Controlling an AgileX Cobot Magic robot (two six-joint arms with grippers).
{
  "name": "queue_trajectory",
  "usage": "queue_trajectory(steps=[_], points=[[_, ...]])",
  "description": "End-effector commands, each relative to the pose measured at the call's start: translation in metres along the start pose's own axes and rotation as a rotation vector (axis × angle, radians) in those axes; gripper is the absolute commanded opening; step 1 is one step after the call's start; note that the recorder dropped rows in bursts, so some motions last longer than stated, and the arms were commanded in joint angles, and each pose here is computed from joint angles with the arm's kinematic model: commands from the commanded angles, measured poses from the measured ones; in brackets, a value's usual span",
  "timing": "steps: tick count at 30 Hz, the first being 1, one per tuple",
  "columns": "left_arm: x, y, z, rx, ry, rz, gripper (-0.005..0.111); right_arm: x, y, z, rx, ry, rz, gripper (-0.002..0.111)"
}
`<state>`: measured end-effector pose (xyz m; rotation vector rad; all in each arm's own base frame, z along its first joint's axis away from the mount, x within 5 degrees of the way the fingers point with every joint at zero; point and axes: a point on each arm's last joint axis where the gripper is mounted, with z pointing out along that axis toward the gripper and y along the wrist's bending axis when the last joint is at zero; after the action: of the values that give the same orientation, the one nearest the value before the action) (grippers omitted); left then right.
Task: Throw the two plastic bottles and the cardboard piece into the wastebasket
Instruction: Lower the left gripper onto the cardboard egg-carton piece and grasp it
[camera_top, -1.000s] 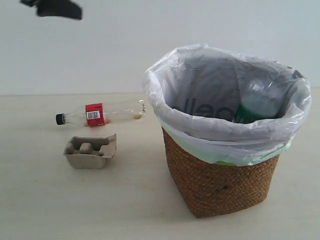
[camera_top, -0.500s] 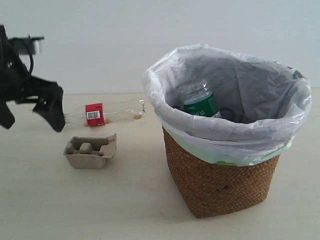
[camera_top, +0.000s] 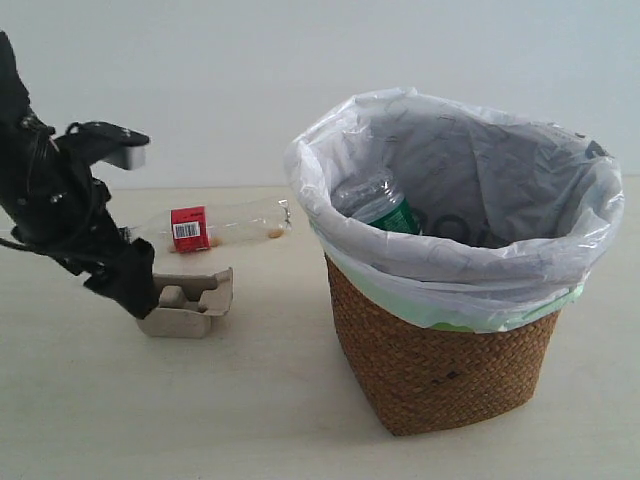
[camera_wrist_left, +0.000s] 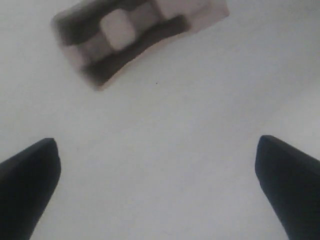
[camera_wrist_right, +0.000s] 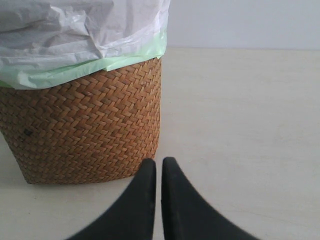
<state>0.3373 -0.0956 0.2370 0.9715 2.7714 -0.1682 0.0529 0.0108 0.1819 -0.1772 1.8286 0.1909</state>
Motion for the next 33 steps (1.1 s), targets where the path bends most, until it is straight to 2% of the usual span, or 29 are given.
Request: queue_trajectory(steps=[1,4,8,11,18,33], points=[[-0.012,-0.009,0.019,-0.03,-0.01,0.389,0.099,-0.001,0.0,-0.001,0.002,-0.018,-0.007,0.0],[-0.018,-0.008,0.033,-0.087,0.006,0.559,0.094,-0.001,0.0,-0.001,0.002,-0.018,-0.007,0.0],[-0.02,-0.001,0.049,-0.142,0.045,0.697,0.082,-0.001,0.0,-0.001,0.002,-0.018,-0.007,0.0],[-0.027,0.002,0.058,-0.177,0.001,0.701,0.075,-0.001,0.0,-0.001,0.002,-0.018,-0.007,0.0],[-0.034,0.005,0.074,-0.209,-0.045,0.705,0.083,-0.001,0.0,-0.001,0.002,-0.018,-0.007,0.0],[-0.037,0.008,0.087,-0.225,-0.058,0.76,0.083,-0.001,0.0,-0.001,0.002,-0.018,-0.007,0.0]])
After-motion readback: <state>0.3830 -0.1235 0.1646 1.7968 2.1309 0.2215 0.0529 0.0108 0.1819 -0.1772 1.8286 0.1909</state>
